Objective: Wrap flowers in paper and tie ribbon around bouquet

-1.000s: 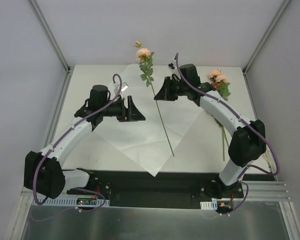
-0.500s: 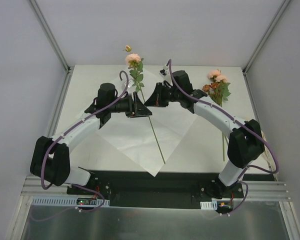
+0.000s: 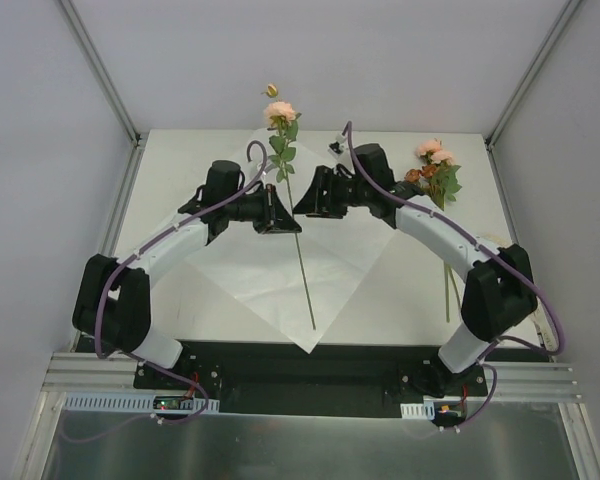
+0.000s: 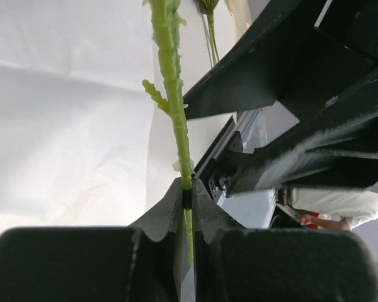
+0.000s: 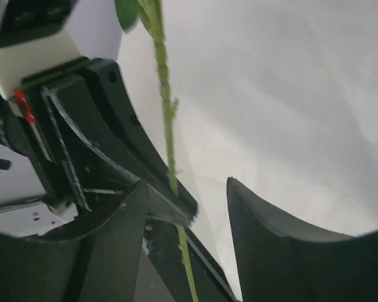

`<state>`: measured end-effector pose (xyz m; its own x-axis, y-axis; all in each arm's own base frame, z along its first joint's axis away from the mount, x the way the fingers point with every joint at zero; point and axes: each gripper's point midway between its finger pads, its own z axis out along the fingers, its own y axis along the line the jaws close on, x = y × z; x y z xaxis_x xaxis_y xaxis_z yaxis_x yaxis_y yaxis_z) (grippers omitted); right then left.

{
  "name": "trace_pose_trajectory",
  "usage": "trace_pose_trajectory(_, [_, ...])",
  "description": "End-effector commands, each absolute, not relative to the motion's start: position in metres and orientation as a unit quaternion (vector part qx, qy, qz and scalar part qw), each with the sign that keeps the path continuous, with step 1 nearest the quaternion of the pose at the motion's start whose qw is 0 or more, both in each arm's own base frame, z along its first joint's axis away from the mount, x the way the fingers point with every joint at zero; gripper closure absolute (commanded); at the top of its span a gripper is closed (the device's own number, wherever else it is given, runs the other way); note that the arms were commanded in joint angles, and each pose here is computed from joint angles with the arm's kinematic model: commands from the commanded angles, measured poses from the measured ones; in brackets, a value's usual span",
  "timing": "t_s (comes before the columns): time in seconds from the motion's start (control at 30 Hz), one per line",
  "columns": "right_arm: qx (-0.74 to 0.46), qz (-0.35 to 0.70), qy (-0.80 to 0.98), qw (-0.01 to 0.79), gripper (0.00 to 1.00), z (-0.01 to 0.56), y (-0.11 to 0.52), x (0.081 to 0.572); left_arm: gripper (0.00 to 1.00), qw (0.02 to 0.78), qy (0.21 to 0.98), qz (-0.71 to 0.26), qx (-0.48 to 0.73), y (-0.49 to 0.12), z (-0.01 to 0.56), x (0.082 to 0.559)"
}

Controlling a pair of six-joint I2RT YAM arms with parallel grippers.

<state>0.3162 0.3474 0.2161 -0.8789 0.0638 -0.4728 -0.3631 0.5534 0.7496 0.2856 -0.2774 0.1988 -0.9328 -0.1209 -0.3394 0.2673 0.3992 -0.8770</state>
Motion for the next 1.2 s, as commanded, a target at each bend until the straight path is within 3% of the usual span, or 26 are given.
trace_pose_trajectory(0.0, [-0.08,0.398,0.869,0.282,0.38,0.23,0.279,0.319,1.0,0.181,0.835,-0.516,0.066,-0.267,0.194,0.309])
trace_pose_trajectory(0.17, [-0.088,0.289,0.924,0.236,0.36,0.158,0.217,0.281,1.0,0.157,0.847,-0.507,0.027,-0.249,0.178,0.35])
trace_pose_trajectory(0.27, [-0.056,0.279,0.939,0.193,0.32,0.116,0.202,0.248,1.0,0.154,0.861,-0.484,0.02,-0.245,0.158,0.373])
trace_pose_trajectory(0.4, [-0.022,0.311,0.93,0.193,0.26,0.092,0.204,0.235,1.0,0.151,0.866,-0.475,0.033,-0.251,0.134,0.403])
trace_pose_trajectory(0.6, [0.048,0.327,0.925,0.187,0.27,0.068,0.192,0.238,1.0,0.146,0.879,-0.453,0.015,-0.247,0.098,0.445])
trace_pose_trajectory(0.77, [0.102,0.362,0.91,0.172,0.35,0.044,0.184,0.237,1.0,0.139,0.881,-0.452,-0.001,-0.242,0.083,0.457])
trace_pose_trajectory(0.9, [0.135,0.394,0.888,0.195,0.53,0.039,0.183,0.25,1.0,0.132,0.887,-0.443,-0.01,-0.24,0.069,0.459])
trace_pose_trajectory(1.17, [0.185,0.433,0.861,0.194,0.61,0.026,0.192,0.258,1.0,0.127,0.89,-0.438,-0.016,-0.237,0.069,0.45])
